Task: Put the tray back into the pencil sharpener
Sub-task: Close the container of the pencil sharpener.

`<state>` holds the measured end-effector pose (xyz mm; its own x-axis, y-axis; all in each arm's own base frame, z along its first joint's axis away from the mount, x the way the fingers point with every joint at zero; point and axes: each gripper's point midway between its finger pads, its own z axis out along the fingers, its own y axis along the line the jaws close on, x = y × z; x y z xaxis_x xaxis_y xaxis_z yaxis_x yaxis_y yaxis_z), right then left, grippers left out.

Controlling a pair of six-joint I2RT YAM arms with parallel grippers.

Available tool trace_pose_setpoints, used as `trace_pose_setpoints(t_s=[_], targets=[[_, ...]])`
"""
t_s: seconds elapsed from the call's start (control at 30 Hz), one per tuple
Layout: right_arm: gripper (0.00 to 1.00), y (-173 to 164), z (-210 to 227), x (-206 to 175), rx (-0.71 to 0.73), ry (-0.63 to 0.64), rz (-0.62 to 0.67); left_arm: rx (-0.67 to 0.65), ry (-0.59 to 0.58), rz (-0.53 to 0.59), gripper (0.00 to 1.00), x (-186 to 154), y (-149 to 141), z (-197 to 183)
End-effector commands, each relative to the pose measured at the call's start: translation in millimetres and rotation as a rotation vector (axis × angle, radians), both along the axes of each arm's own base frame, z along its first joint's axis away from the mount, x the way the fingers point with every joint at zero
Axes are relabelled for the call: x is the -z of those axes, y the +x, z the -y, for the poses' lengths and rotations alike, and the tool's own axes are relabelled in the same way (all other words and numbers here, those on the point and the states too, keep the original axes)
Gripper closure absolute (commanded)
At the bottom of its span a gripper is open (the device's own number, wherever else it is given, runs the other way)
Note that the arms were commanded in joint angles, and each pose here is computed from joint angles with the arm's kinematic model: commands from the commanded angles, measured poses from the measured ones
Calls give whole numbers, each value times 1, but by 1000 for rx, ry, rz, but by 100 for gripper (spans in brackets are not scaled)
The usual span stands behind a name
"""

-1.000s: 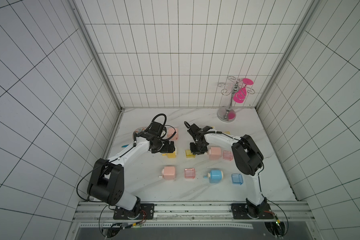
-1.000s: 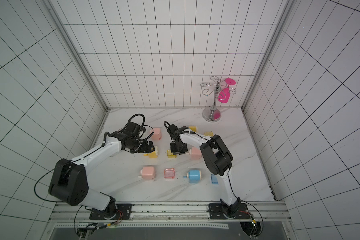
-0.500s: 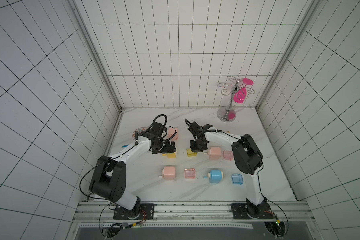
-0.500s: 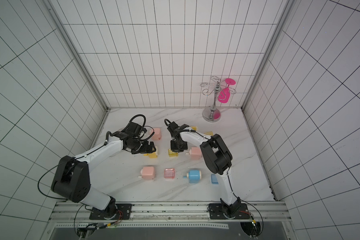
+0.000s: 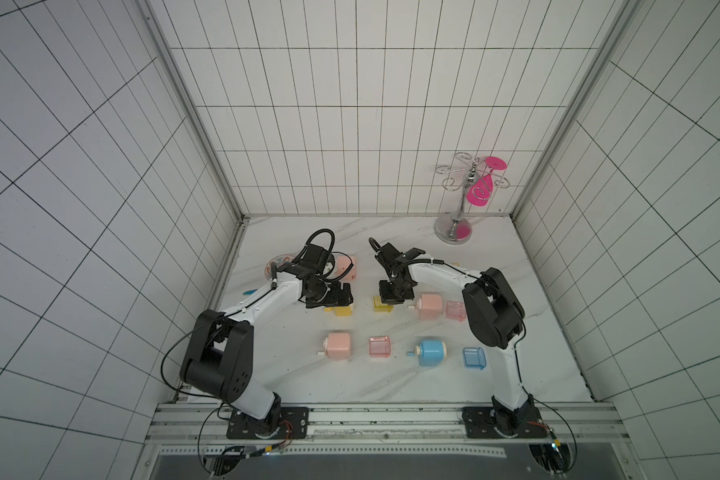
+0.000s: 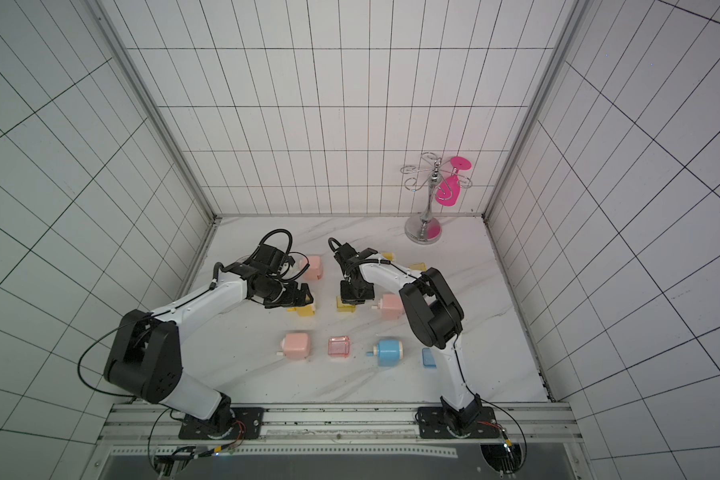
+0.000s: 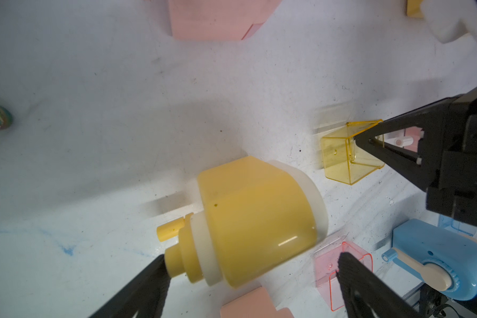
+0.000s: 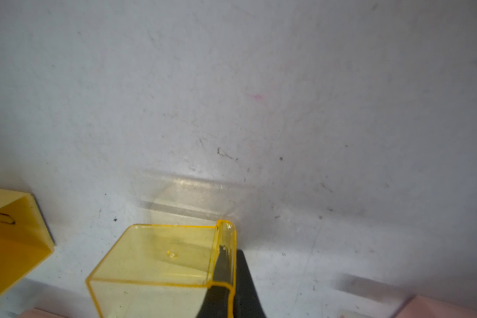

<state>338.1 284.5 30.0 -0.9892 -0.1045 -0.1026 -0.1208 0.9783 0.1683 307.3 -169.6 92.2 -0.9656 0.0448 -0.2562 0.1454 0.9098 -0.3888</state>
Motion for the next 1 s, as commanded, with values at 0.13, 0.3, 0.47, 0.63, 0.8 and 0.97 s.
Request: trace_pose_setpoints(t_s=[0.13, 0.3, 0.47, 0.63, 0.8, 0.97], targets=[[94, 1, -24, -11, -45, 34, 26, 4, -11, 4, 3, 1, 6, 2], [94, -1, -34, -11, -65, 30, 30, 2, -7, 2, 3, 2, 7, 2], [94, -1, -39, -11, -78, 3, 32, 1, -7, 4, 3, 1, 9, 2], [93, -2, -42, -12, -88, -31, 34, 0, -14, 4, 3, 0, 10, 4], [91, -5, -46, -13, -101, -61, 39, 2, -16, 5, 3, 0, 10, 4], [90, -7, -52, -13, -114, -72, 43, 3, -17, 5, 3, 0, 10, 4]])
